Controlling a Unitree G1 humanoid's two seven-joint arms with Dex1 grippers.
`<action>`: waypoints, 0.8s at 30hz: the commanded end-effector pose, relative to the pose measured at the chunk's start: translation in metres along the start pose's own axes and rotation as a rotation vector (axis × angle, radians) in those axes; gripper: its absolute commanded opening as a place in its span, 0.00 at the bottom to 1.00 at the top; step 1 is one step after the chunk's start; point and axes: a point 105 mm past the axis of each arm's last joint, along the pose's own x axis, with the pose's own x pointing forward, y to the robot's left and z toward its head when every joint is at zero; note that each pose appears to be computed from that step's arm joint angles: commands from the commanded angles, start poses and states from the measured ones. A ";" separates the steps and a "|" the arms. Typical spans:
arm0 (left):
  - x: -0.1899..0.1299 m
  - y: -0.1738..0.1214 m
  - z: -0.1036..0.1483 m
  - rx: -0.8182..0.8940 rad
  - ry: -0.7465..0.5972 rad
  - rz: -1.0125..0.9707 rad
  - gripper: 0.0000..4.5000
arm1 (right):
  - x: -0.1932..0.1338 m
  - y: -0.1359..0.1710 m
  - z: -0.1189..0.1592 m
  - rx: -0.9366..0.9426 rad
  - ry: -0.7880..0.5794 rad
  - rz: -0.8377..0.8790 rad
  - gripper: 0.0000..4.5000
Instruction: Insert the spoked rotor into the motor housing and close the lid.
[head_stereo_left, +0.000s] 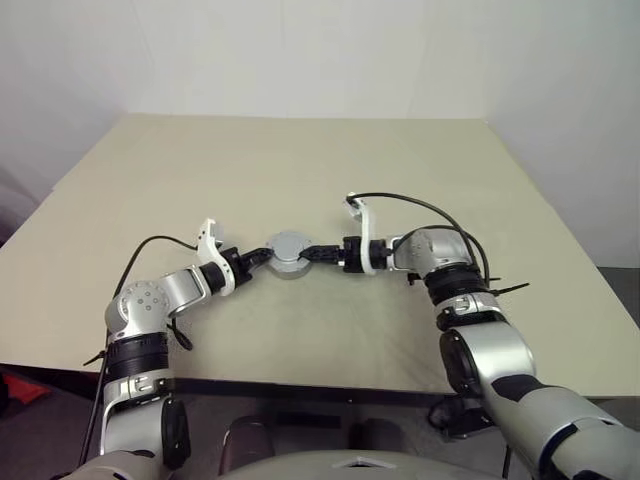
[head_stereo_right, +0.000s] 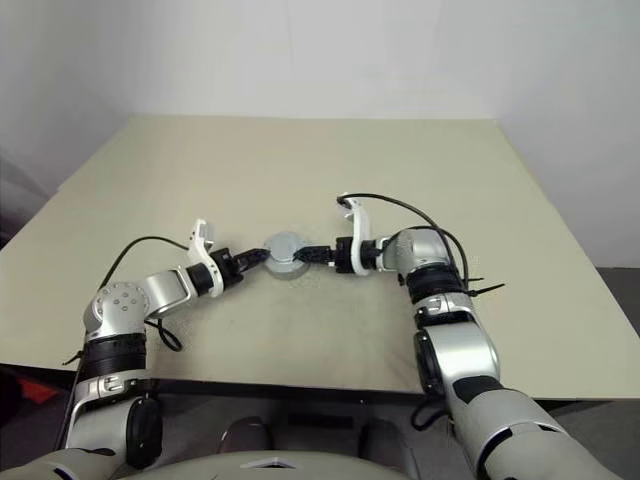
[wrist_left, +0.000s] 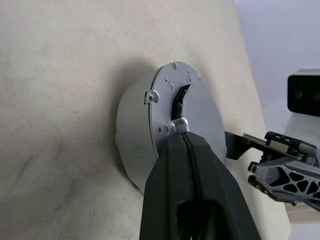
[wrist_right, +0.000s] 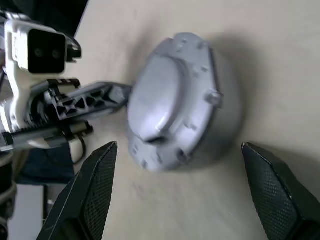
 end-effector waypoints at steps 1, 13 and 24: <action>0.000 0.006 -0.007 0.001 0.031 0.038 0.00 | 0.019 0.016 -0.004 0.073 0.003 0.061 1.00; -0.005 0.010 -0.005 0.008 0.022 0.060 0.00 | 0.037 0.044 0.019 0.231 -0.088 0.164 1.00; -0.008 0.013 -0.002 0.013 0.013 0.075 0.00 | 0.051 0.058 0.021 0.237 -0.096 0.184 1.00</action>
